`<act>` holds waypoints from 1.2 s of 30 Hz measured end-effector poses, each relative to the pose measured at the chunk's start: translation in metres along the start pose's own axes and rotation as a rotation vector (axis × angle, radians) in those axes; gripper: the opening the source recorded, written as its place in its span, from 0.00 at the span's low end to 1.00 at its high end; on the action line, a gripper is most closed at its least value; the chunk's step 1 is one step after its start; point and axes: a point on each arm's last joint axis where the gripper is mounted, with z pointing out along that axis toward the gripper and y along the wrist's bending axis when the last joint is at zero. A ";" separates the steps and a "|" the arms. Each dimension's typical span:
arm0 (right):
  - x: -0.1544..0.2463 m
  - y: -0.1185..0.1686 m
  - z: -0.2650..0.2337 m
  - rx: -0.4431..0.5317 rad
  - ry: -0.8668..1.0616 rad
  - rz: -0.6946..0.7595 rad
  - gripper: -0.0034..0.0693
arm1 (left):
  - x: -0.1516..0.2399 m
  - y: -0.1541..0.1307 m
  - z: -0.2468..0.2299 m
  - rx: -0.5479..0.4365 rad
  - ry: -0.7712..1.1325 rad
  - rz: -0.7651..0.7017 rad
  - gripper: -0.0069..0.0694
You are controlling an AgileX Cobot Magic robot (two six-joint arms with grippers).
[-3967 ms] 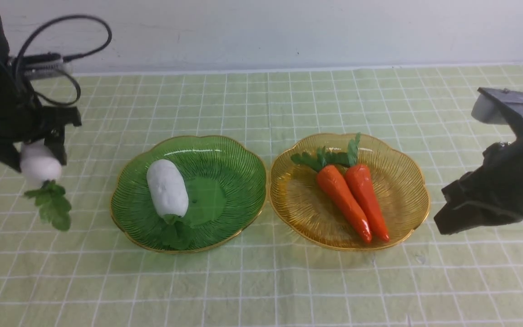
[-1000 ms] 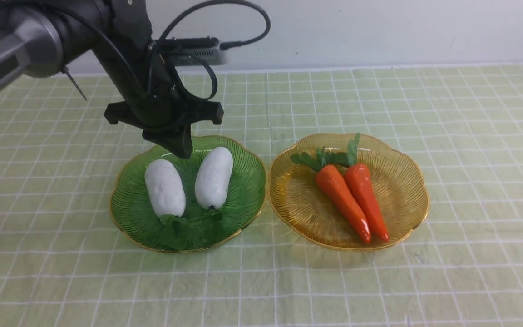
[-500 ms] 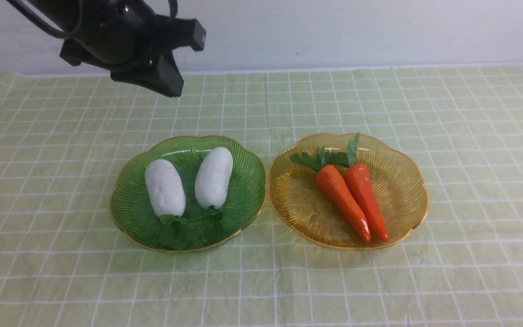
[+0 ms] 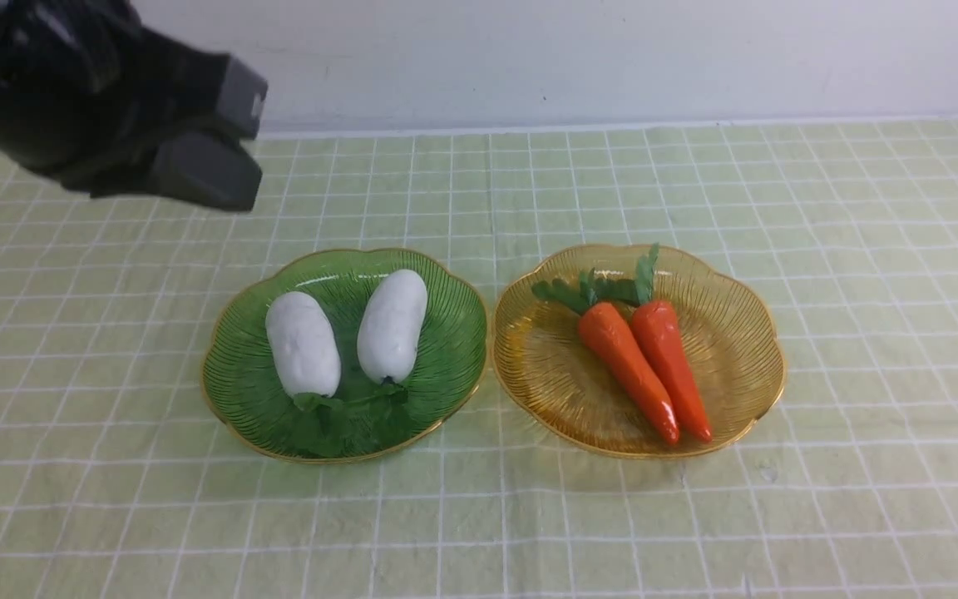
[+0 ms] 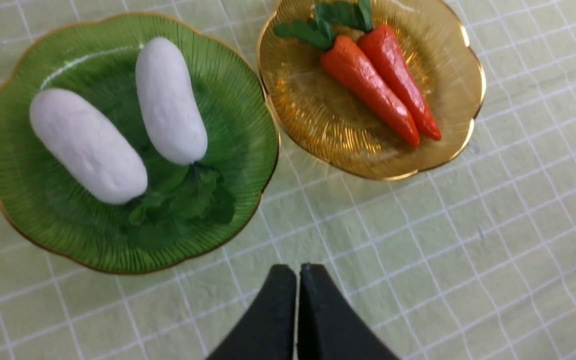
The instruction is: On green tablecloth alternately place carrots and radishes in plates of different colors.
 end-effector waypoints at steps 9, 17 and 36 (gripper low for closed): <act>0.000 0.000 0.000 -0.015 0.005 0.158 0.03 | 0.046 0.012 0.036 -0.016 0.189 -0.043 0.08; 0.000 0.000 0.000 -0.006 0.007 0.256 0.03 | 0.054 0.014 0.044 -0.017 0.226 -0.053 0.08; 0.002 -0.002 0.000 0.048 0.024 0.275 0.03 | 0.063 0.011 0.010 -0.042 0.121 -0.016 0.08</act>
